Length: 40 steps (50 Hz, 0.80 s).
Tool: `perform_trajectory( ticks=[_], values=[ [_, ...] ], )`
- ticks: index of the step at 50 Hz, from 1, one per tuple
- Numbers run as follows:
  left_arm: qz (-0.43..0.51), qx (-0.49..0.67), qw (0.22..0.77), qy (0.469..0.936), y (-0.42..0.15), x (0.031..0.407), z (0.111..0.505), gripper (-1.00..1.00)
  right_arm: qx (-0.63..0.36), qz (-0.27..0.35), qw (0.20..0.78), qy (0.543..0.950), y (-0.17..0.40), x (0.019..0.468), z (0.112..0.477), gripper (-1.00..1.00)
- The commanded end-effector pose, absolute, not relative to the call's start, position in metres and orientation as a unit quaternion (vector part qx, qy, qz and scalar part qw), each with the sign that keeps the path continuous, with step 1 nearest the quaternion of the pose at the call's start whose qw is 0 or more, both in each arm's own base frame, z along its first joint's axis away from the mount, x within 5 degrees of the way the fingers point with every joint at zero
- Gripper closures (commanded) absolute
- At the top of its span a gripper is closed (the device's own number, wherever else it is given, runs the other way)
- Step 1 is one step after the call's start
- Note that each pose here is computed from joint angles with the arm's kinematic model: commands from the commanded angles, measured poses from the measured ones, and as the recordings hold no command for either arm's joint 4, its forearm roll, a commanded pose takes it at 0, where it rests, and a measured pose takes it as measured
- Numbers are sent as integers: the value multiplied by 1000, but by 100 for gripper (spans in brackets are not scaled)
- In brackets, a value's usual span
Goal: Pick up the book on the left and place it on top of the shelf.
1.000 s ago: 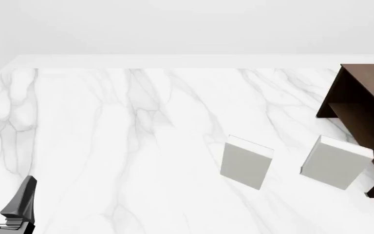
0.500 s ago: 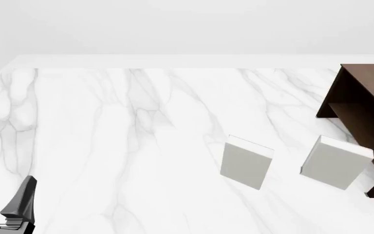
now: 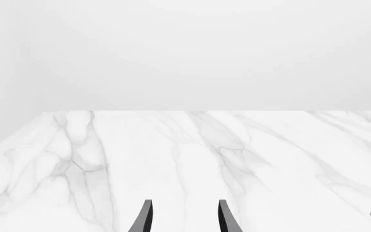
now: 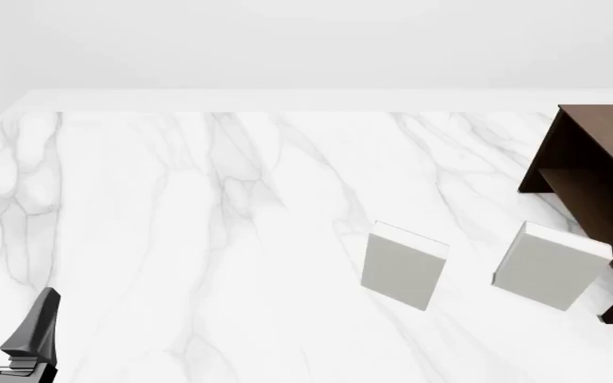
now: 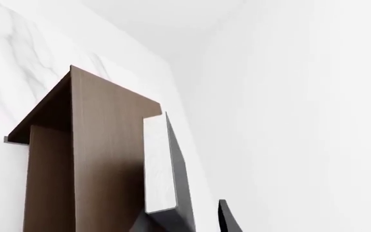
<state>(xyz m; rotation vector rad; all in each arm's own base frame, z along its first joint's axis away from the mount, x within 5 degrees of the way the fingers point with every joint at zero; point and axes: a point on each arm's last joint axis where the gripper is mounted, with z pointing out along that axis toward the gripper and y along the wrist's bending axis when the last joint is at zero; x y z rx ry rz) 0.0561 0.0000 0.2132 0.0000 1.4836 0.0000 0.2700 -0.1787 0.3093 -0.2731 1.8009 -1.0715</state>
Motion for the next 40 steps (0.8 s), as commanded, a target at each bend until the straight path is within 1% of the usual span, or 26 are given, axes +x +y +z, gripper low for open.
perform_trajectory(
  ticks=[1,17,27,40],
  values=[
    [0,0,737,676,0,56,213,-100,-96,-434,506,739,-168,257,313,-100],
    [0,0,737,676,0,56,213,-100,-89,-417,522,738,-146,237,317,-100],
    [0,0,737,676,0,56,213,-100,-93,-408,530,738,-138,235,316,-100],
    [0,0,737,676,0,56,213,-100,-94,-405,546,727,-131,235,325,-100]
  ],
)
